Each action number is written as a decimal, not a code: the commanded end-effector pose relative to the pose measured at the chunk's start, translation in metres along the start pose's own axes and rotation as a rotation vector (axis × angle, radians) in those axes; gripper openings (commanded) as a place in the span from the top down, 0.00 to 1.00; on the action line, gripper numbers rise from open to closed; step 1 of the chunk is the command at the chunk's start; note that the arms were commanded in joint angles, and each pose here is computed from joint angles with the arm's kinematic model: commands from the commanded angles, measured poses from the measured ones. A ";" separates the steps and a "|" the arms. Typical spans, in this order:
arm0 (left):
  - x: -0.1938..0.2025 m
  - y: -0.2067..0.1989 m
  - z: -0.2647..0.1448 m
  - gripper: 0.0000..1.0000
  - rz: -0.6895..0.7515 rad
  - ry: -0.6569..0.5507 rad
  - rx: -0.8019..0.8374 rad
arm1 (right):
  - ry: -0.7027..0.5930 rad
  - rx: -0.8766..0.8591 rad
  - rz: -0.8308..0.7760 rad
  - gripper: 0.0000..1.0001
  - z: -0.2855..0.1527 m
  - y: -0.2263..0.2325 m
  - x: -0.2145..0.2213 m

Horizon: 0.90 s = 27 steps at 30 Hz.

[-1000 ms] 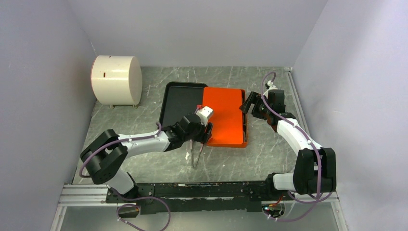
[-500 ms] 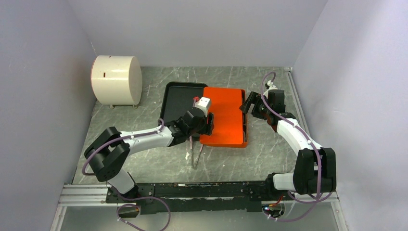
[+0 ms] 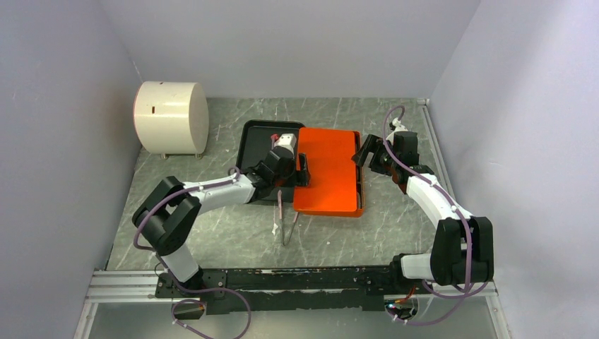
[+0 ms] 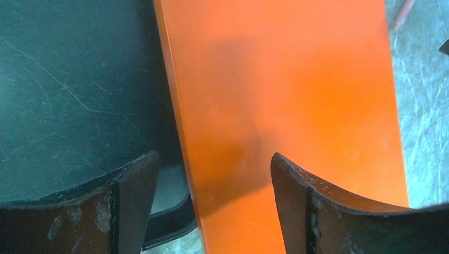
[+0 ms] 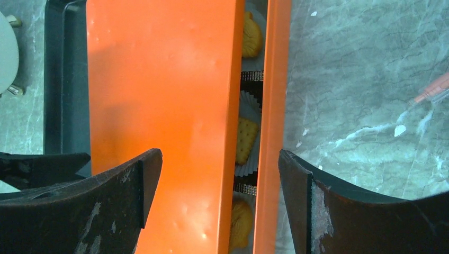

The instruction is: Pack the cookies

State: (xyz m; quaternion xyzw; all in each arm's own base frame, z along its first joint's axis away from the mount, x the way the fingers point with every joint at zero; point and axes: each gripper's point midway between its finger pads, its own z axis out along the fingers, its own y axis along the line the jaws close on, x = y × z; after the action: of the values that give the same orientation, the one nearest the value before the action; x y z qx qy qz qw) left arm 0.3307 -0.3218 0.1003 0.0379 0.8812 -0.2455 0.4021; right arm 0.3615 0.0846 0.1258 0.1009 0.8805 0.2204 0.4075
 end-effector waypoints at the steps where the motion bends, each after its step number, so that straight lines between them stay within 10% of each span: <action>1: -0.009 -0.025 0.005 0.20 -0.062 0.007 0.086 | -0.063 -0.010 -0.036 0.15 -0.003 0.006 -0.017; 19: -0.032 -0.067 0.022 0.24 -0.186 -0.003 0.208 | -0.041 0.035 -0.028 0.15 0.002 -0.005 -0.010; 27: -0.026 -0.064 0.026 0.24 -0.175 0.019 0.190 | 0.000 0.064 -0.011 0.31 0.005 -0.013 0.003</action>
State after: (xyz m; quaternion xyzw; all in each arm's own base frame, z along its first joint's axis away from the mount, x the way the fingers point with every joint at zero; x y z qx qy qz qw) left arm 0.3426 -0.3719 0.1082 0.0017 0.8751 -0.3297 0.3543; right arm 0.3629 0.0767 0.1155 0.1116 0.8873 0.1971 0.4017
